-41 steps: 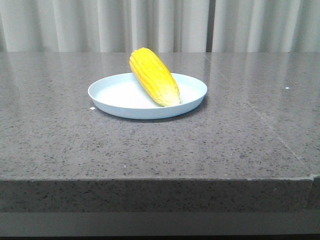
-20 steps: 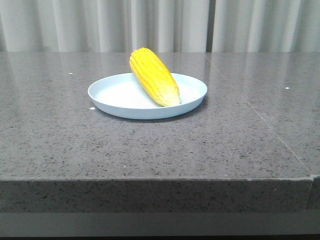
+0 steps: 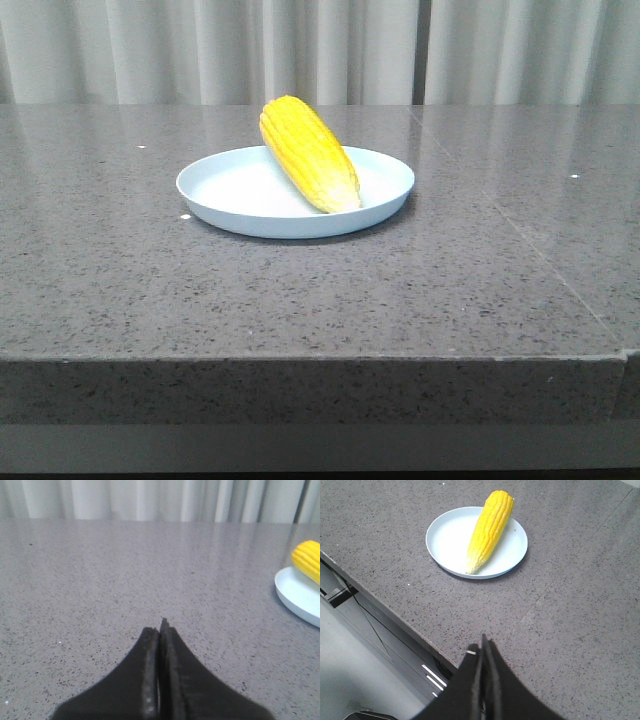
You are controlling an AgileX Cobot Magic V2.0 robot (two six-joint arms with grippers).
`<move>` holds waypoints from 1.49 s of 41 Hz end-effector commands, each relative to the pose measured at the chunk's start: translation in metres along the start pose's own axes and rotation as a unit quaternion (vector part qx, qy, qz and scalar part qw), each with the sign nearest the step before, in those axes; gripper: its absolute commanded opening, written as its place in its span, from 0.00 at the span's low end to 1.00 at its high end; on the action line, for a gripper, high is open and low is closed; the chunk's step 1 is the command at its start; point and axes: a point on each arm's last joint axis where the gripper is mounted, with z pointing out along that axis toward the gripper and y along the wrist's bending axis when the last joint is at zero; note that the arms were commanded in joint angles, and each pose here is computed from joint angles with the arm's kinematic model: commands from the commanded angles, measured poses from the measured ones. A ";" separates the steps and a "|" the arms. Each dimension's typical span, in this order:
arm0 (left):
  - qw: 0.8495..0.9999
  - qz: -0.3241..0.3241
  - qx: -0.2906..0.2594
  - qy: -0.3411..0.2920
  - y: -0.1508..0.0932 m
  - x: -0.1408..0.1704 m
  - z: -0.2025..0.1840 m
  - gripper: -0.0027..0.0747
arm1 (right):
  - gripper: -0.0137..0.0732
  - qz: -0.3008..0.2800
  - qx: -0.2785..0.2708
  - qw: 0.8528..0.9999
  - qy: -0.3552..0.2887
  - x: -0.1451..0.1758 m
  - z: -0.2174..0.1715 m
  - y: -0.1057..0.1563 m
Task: Place corn on plate with both arms
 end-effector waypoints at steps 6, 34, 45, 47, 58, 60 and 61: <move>0.994 0.014 -0.005 -0.109 0.001 0.012 0.009 0.01 | 0.08 0.000 0.004 0.999 -0.040 -0.011 -0.004 -0.001; 0.988 0.018 -0.015 -0.153 0.002 0.029 0.012 0.01 | 0.08 0.000 0.004 0.999 -0.039 -0.011 -0.004 -0.001; 0.988 0.018 -0.016 -0.153 0.002 0.029 0.012 0.01 | 0.08 0.000 0.004 0.999 -0.039 -0.011 -0.004 -0.001; 0.988 0.018 -0.016 -0.153 0.002 0.029 0.012 0.01 | 0.08 0.000 0.004 0.999 -0.039 -0.011 -0.004 -0.001; 0.988 0.018 -0.001 -0.153 0.001 0.029 0.012 0.01 | 0.08 0.000 0.004 0.999 -0.039 -0.011 -0.004 -0.001; 0.988 0.018 -0.001 -0.153 0.001 0.029 0.012 0.01 | 0.08 0.000 0.004 0.999 -0.039 -0.011 -0.004 -0.001; 0.988 0.018 -0.001 -0.153 0.001 0.029 0.012 0.01 | 0.08 0.000 0.004 0.999 -0.039 -0.011 -0.004 -0.001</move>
